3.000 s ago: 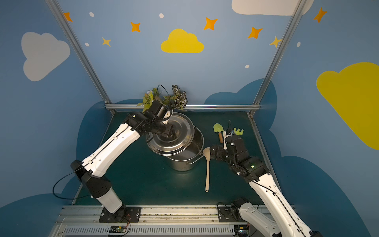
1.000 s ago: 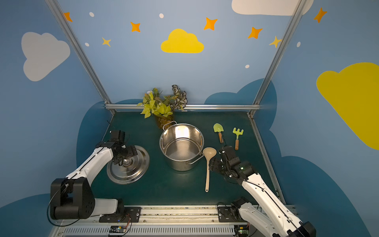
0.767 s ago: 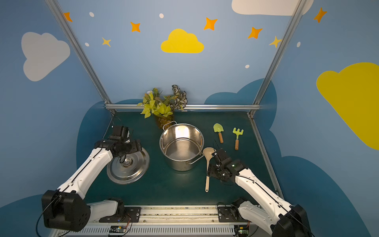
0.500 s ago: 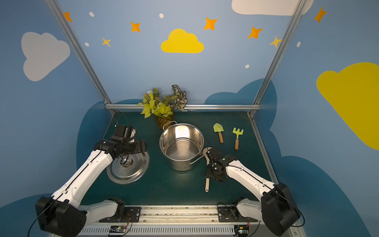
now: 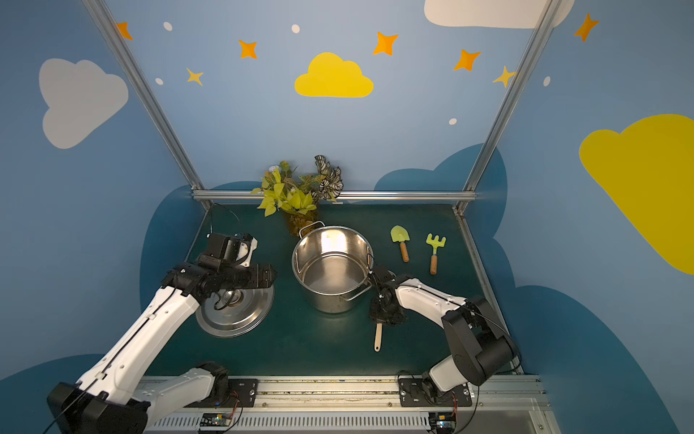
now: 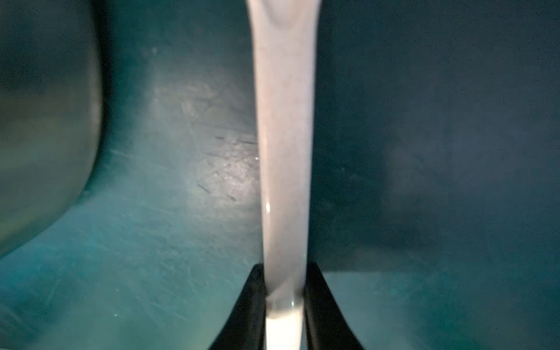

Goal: Stir the soup with a spoon
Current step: Pick up the spoon from the center of the board.

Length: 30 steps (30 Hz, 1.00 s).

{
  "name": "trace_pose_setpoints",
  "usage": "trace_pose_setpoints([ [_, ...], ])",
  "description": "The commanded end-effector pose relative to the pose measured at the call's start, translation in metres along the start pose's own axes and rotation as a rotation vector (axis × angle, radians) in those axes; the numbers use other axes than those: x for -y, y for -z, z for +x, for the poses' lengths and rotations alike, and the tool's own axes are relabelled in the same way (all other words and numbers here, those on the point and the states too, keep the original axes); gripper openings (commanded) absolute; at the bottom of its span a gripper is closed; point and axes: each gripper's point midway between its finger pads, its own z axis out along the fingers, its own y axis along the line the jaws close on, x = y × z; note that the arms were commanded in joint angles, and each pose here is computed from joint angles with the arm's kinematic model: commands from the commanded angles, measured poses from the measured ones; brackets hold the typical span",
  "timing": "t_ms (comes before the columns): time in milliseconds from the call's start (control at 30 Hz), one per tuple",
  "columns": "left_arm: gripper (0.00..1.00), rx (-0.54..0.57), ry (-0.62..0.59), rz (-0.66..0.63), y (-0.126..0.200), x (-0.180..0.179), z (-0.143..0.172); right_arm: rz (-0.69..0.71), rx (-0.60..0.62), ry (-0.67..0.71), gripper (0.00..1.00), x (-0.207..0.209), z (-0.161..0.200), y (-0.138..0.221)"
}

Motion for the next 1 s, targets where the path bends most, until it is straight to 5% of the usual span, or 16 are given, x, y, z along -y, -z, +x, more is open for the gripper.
trace_pose_setpoints([
  [0,0.93,0.014,-0.036,0.063,0.014,0.015,-0.004,0.001,0.024,0.011,0.13,-0.003,-0.006,0.004],
  [133,0.93,0.026,-0.043,0.088,0.020,0.022,-0.006,0.000,0.049,0.013,0.00,-0.001,-0.008,0.013],
  [600,0.93,0.010,-0.114,0.203,0.038,0.069,-0.006,-0.058,0.218,-0.016,0.00,0.014,-0.014,0.087],
  [967,0.92,-0.136,-0.287,0.490,0.048,0.196,0.016,-0.469,0.524,0.121,0.00,-0.042,-0.021,0.206],
])
